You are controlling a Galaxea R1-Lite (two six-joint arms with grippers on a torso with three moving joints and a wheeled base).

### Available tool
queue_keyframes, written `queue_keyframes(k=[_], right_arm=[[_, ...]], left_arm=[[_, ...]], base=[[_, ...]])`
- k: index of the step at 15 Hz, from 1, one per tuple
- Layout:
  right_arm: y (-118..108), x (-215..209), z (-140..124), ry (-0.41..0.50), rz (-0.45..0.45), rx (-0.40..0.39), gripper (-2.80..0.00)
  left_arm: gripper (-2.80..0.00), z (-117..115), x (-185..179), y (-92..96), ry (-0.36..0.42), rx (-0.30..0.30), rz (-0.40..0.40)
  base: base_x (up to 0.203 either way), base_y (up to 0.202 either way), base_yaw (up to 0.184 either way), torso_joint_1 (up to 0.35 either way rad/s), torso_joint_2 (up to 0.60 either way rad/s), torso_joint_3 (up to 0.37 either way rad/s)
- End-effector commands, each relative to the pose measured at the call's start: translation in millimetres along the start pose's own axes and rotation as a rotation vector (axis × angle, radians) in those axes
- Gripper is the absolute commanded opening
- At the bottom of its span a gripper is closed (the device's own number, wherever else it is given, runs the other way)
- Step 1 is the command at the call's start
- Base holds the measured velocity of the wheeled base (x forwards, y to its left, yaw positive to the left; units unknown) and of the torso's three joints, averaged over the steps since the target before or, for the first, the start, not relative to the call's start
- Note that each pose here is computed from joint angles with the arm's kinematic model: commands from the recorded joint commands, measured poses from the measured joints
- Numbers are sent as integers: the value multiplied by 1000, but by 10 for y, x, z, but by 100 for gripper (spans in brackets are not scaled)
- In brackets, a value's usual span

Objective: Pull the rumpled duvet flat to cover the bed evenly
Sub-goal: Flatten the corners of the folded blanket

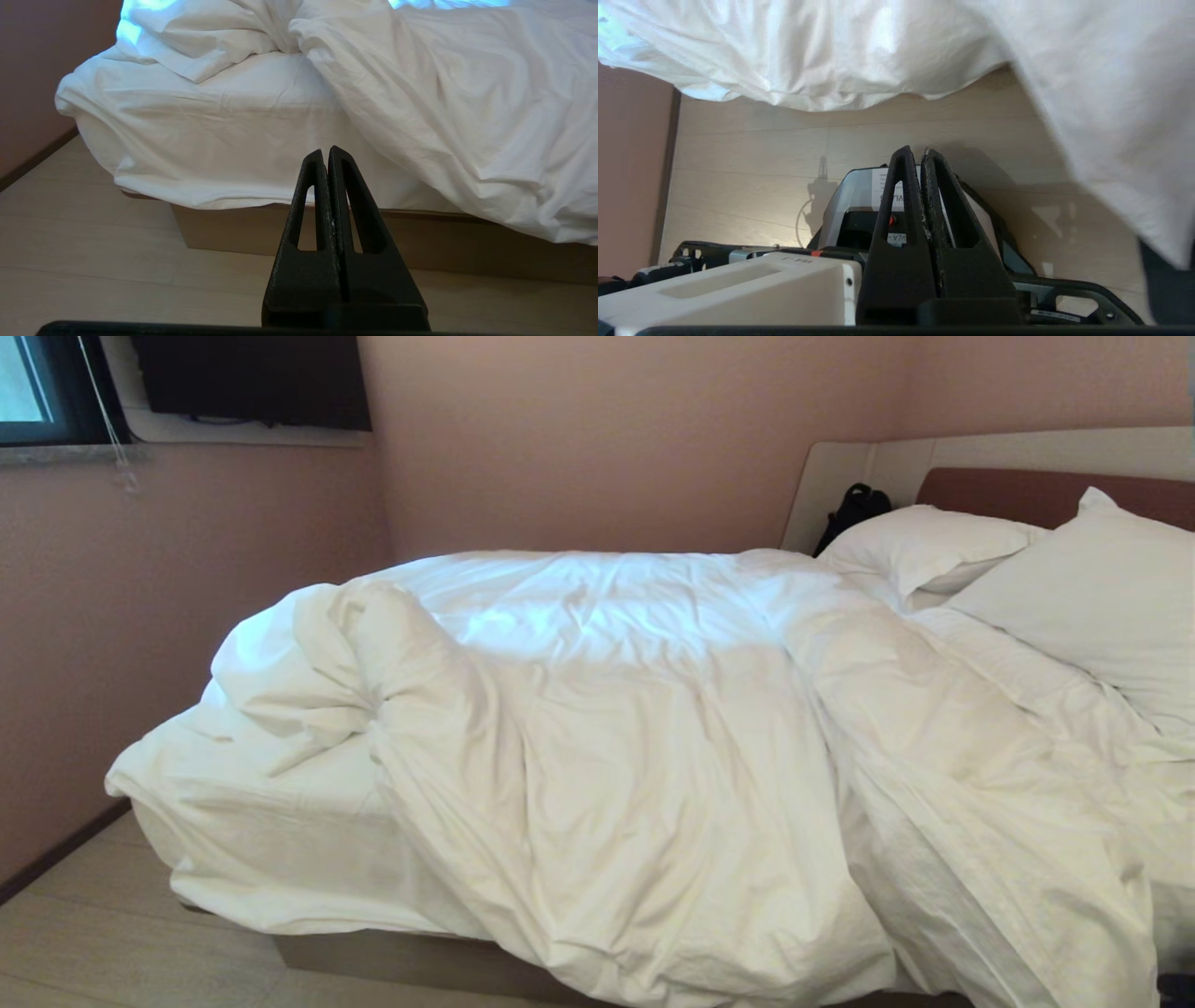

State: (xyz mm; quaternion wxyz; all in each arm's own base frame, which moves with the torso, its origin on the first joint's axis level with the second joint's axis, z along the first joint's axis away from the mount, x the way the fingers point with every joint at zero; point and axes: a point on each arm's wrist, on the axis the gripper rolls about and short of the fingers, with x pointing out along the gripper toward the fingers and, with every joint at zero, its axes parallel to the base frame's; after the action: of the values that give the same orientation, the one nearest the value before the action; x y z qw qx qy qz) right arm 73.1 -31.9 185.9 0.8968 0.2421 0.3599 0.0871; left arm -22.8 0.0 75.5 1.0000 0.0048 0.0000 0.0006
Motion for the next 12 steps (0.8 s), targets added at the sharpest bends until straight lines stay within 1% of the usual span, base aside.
queue_keyframes(k=[1,6,8,9,10,12], right_arm=[[-33,29,51,-3,0,-3,-280],[-193,171,259,-1,0,5,-280],[-260,228,372,-34,-3,-31,-280],[-296,256,450,-57,-5,-50,-280],[-344,295,547,-77,-8,-67,-280],[-476,398,826,-97,-11,-82,-280]], left_arm=[[-280,0,1,0,1,0,0],[-280,0,1,0,2,0,-1],[-280,0,0,0,0,-3,-1],[-280,0,0,0,0,-3,-1],[-280,0,0,0,0,-3,-1],[-280,0,0,0,0,-3,-1]], base=[[1,-157,4,7,2,2],[0,-194,1,4,2,0],[0,-171,0,3,0,2],[0,-100,-2,1,11,2],[0,0,0,0,0,0],[0,0,0,0,0,0]])
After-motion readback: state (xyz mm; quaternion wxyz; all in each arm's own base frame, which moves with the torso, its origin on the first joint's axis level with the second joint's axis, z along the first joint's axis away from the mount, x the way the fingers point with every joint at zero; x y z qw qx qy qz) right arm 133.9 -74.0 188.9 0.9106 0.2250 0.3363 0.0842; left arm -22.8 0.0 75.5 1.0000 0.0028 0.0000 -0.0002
